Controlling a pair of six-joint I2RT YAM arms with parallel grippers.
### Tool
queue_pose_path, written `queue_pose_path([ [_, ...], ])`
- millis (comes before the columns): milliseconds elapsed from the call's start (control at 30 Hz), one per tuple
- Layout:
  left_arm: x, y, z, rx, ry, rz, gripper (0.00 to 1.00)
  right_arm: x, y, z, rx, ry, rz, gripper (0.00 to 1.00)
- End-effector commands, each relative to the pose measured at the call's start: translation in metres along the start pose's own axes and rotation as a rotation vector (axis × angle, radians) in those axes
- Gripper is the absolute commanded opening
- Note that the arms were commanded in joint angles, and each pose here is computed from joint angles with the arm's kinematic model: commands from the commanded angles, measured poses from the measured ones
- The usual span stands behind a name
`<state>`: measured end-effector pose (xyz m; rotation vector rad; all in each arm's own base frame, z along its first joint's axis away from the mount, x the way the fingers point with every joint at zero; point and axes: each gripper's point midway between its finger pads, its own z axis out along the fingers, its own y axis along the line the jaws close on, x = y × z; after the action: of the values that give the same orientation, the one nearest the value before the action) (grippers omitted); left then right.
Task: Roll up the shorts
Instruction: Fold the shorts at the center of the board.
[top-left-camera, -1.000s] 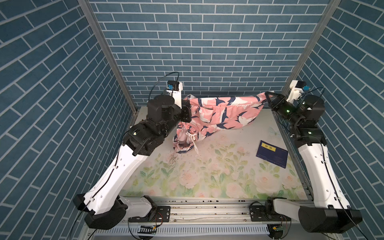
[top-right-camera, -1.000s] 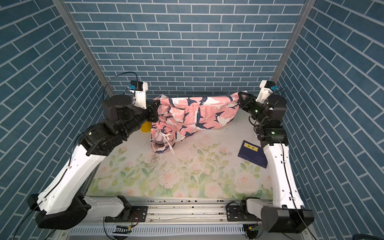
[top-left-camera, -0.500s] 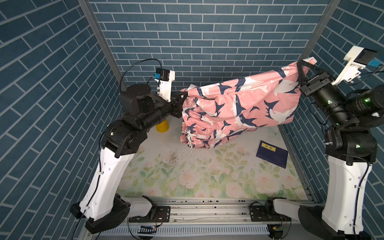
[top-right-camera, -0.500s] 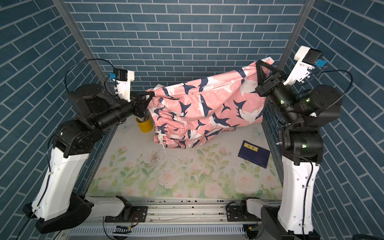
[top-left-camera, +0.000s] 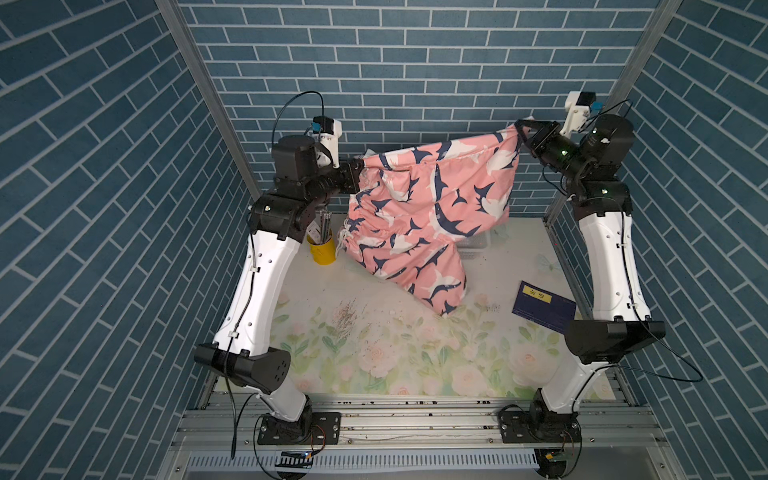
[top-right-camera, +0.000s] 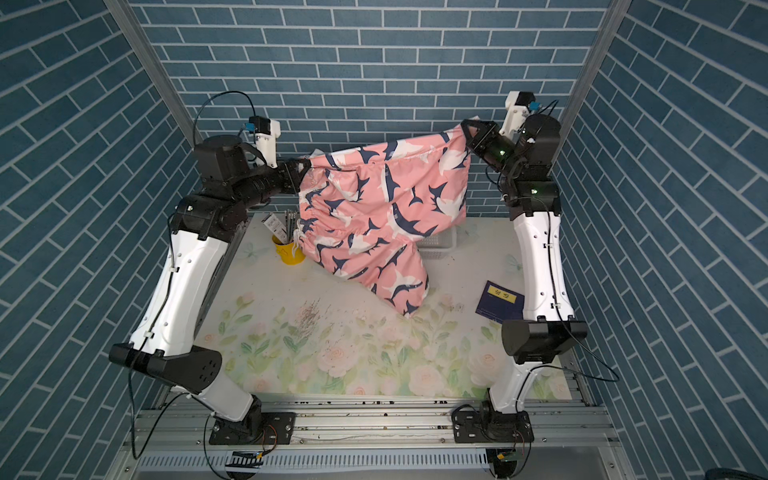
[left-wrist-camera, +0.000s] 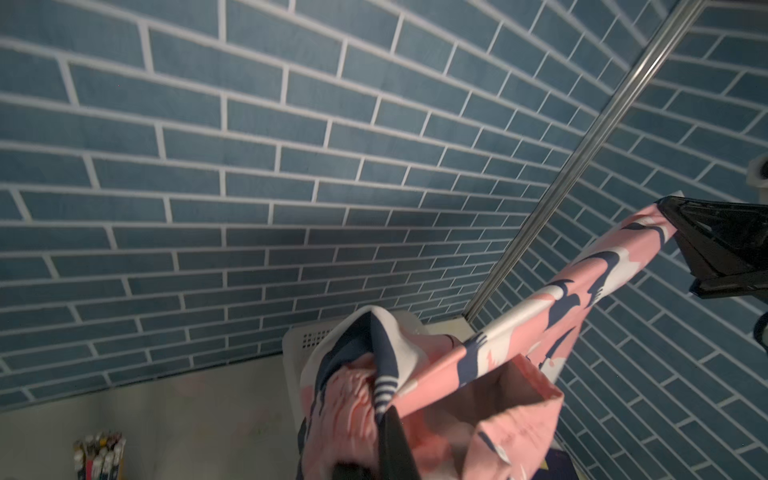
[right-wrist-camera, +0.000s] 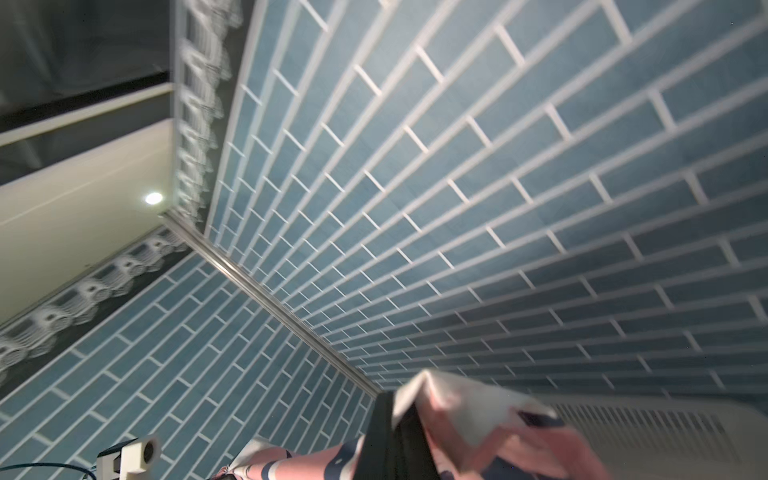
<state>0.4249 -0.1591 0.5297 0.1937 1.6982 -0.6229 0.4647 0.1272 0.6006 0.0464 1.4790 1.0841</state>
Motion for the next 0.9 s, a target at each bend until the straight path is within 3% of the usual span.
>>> queue_pose_path([
  [0, -0.094, 0.006, -0.093, -0.134, -0.339, 0.072, 0.0, -0.102, 0.077, -0.066, -0.091, -0.36, -0.161, 0.0],
  [100, -0.092, -0.015, -0.139, -0.091, -0.435, 0.126, 0.0, -0.083, 0.086, -0.085, -0.126, -0.351, -0.184, 0.0],
  [200, -0.045, -0.013, -0.151, -0.072, -0.382, 0.127, 0.0, -0.036, 0.068, -0.121, -0.094, -0.35, -0.202, 0.0],
  [367, 0.106, 0.007, -0.131, 0.017, -0.09, -0.057, 0.0, 0.082, -0.008, -0.163, 0.073, -0.157, -0.15, 0.0],
  [433, 0.166, 0.02, -0.131, -0.002, 0.017, -0.141, 0.0, 0.129, -0.038, -0.182, 0.145, -0.08, -0.126, 0.0],
  [567, 0.254, 0.029, -0.146, -0.028, 0.183, -0.298, 0.0, 0.212, -0.099, -0.222, 0.328, 0.072, -0.058, 0.0],
  [733, 0.323, 0.035, -0.173, -0.1, 0.352, -0.401, 0.0, 0.256, -0.157, -0.254, 0.555, 0.142, -0.067, 0.0],
  [867, 0.354, 0.021, -0.18, -0.029, 0.42, -0.537, 0.0, 0.252, -0.166, -0.245, 0.572, 0.131, -0.063, 0.0],
])
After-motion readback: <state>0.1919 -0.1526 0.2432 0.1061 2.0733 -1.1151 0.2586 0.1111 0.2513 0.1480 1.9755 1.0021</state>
